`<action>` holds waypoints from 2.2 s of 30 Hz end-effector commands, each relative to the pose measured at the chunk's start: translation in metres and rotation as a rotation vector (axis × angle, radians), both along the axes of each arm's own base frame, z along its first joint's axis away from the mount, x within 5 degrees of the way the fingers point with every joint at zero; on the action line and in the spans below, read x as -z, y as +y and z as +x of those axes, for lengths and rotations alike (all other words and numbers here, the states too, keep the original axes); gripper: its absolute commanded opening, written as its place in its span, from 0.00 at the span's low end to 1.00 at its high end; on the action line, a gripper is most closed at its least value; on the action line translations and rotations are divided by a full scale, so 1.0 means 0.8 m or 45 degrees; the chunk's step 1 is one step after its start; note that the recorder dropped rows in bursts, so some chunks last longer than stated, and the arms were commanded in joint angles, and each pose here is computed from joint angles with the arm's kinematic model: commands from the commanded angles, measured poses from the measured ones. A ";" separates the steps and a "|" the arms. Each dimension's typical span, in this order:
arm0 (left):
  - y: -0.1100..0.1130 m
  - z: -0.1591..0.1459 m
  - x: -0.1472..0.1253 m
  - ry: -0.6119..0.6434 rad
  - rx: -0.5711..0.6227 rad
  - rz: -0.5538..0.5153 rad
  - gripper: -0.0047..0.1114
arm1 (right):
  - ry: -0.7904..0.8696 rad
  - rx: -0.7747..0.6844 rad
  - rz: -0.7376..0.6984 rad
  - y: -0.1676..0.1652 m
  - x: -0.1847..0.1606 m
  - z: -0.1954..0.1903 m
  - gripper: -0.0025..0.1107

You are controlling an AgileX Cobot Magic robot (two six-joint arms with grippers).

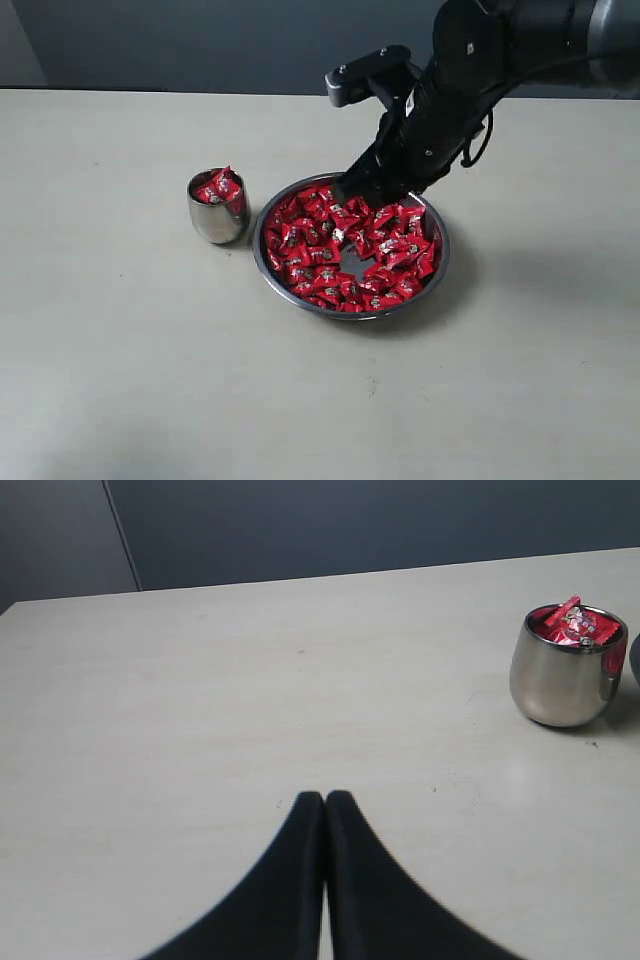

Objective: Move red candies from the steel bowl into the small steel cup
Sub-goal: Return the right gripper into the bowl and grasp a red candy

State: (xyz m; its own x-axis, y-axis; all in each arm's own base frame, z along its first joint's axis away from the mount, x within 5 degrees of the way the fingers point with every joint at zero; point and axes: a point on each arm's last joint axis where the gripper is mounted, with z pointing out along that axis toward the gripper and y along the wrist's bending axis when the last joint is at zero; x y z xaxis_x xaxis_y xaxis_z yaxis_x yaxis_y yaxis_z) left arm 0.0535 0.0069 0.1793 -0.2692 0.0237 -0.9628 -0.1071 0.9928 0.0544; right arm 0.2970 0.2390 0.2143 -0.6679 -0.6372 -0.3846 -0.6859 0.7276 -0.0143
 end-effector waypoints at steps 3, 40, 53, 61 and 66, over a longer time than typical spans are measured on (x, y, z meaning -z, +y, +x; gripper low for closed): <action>0.000 0.000 -0.005 -0.025 0.007 0.004 0.04 | -0.013 0.016 0.021 0.003 0.025 0.008 0.36; 0.000 0.000 -0.005 -0.025 0.007 0.004 0.04 | 0.089 0.047 -0.010 0.030 0.110 0.037 0.36; 0.000 0.000 -0.005 -0.025 0.007 0.004 0.04 | 0.103 0.084 0.038 0.033 0.114 0.038 0.36; 0.000 0.000 -0.005 -0.025 0.007 0.004 0.04 | 0.104 0.049 -0.023 0.030 0.127 0.039 0.21; 0.000 0.000 -0.005 -0.025 0.007 0.004 0.04 | 0.107 0.050 -0.017 0.027 0.102 0.034 0.04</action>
